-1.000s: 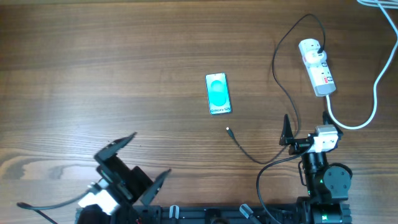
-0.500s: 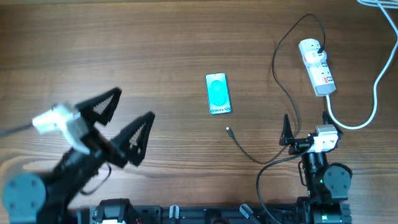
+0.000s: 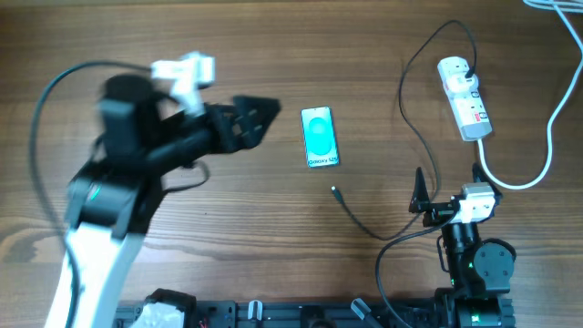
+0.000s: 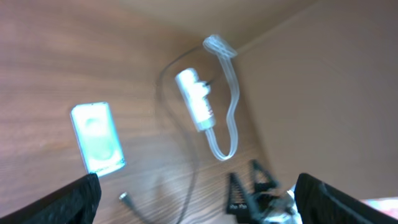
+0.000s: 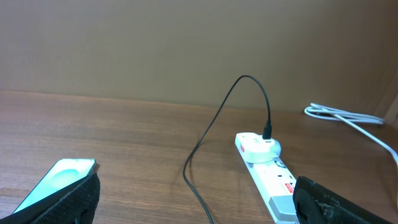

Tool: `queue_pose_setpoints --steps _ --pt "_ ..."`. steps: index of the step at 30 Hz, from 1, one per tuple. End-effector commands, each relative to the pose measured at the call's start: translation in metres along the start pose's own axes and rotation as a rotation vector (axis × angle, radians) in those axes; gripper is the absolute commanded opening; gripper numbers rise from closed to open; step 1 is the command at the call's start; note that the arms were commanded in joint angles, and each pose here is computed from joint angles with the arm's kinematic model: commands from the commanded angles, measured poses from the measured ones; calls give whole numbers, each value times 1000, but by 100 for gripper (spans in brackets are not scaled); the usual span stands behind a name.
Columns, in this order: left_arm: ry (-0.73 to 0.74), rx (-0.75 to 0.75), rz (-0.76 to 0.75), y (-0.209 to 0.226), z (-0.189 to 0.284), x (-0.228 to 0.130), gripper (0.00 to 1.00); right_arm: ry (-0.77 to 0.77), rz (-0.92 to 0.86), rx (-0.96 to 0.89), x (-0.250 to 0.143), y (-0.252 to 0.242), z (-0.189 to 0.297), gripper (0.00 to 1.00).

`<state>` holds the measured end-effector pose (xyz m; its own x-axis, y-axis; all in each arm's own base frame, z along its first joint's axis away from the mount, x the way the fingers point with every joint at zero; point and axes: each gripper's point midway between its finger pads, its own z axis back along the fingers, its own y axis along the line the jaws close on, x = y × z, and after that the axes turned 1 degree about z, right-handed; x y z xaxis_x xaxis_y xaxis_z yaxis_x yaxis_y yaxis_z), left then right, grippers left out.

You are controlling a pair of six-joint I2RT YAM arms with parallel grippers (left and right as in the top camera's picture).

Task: Plug charger to phone and switch on socket
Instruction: 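Move the left gripper over the light-blue phone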

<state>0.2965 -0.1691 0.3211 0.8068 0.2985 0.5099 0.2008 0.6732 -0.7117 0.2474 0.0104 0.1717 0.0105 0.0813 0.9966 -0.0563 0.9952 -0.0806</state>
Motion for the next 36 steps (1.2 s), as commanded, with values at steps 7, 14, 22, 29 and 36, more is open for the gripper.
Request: queue_pose_setpoints --steps 7,14,22,29,36 --pt "248 687 -110 48 -98 -21 99 -4 -12 -4 1 -1 0 100" --pt "321 624 -104 44 -153 -34 100 -4 -12 -4 1 -1 0 100" --pt "299 586 42 37 -165 -38 100 -4 -12 -4 1 -1 0 100" --pt "299 706 191 72 -193 -57 100 -4 -12 -4 1 -1 0 100" --pt "385 814 170 112 -230 -95 100 -4 -12 -4 1 -1 0 100"
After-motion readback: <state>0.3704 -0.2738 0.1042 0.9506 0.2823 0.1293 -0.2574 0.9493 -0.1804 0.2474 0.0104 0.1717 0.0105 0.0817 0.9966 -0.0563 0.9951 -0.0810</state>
